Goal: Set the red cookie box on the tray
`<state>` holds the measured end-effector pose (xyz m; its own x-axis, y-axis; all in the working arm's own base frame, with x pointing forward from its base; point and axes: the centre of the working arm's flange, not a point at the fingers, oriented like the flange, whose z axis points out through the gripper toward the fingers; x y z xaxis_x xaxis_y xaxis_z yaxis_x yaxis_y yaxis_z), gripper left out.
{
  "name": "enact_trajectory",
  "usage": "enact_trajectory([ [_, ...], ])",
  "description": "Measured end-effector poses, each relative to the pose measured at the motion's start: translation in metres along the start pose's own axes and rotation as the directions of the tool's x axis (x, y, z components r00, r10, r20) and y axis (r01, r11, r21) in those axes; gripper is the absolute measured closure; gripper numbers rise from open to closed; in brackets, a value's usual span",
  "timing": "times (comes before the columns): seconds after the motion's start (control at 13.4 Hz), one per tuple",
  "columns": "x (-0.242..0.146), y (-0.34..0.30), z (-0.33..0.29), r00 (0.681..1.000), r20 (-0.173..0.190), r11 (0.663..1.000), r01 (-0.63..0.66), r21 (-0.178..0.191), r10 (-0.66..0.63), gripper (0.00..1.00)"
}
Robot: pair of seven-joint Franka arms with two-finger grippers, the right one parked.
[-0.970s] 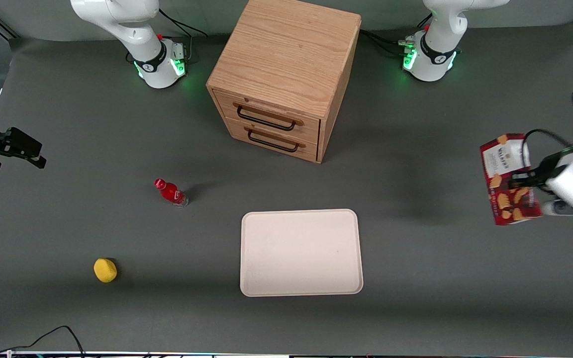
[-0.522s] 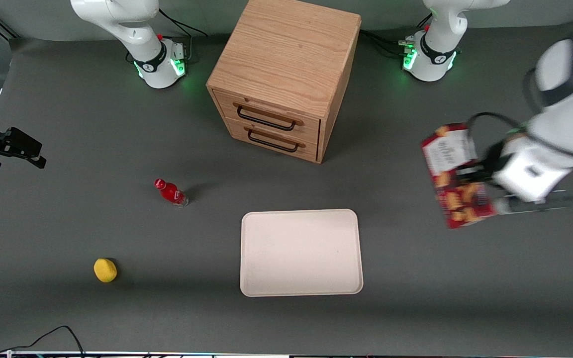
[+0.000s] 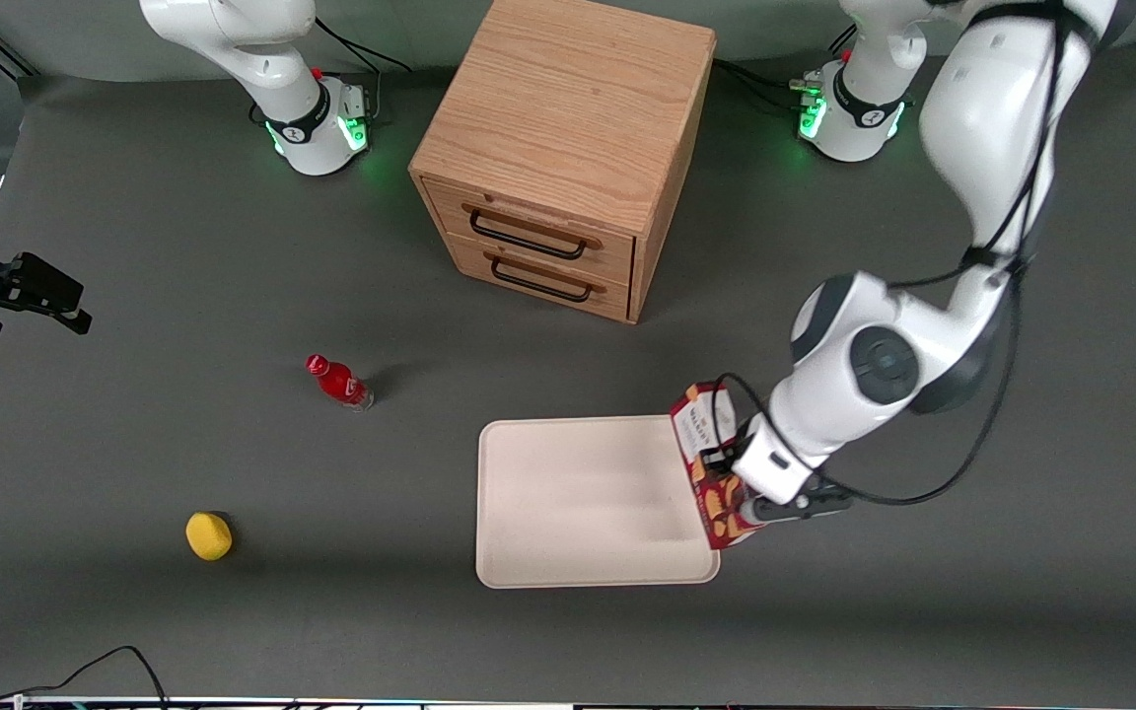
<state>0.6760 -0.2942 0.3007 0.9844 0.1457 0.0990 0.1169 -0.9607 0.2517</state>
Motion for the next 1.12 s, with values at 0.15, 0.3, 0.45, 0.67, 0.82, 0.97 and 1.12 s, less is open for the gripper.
enact_trajectory([
  [0.15,-0.013,-0.006,0.047,0.999,-0.009,0.999,-0.047,0.011,0.047,0.92],
  [0.3,-0.019,-0.007,0.06,0.997,-0.016,0.996,-0.075,0.038,0.075,0.92],
  [0.45,-0.02,-0.005,0.06,0.997,-0.036,0.996,-0.062,0.062,0.064,0.76],
  [0.67,-0.015,-0.009,0.052,0.999,-0.037,0.996,-0.035,0.085,0.039,0.41],
  [0.82,-0.007,-0.014,0.023,1.0,-0.012,0.993,0.003,0.119,-0.001,0.2],
  [0.97,0.005,-0.014,-0.038,0.998,0.007,0.989,0.066,0.13,-0.067,0.0],
  [1.12,0.007,-0.018,-0.114,0.993,0.021,0.978,0.108,0.18,-0.114,0.0],
])
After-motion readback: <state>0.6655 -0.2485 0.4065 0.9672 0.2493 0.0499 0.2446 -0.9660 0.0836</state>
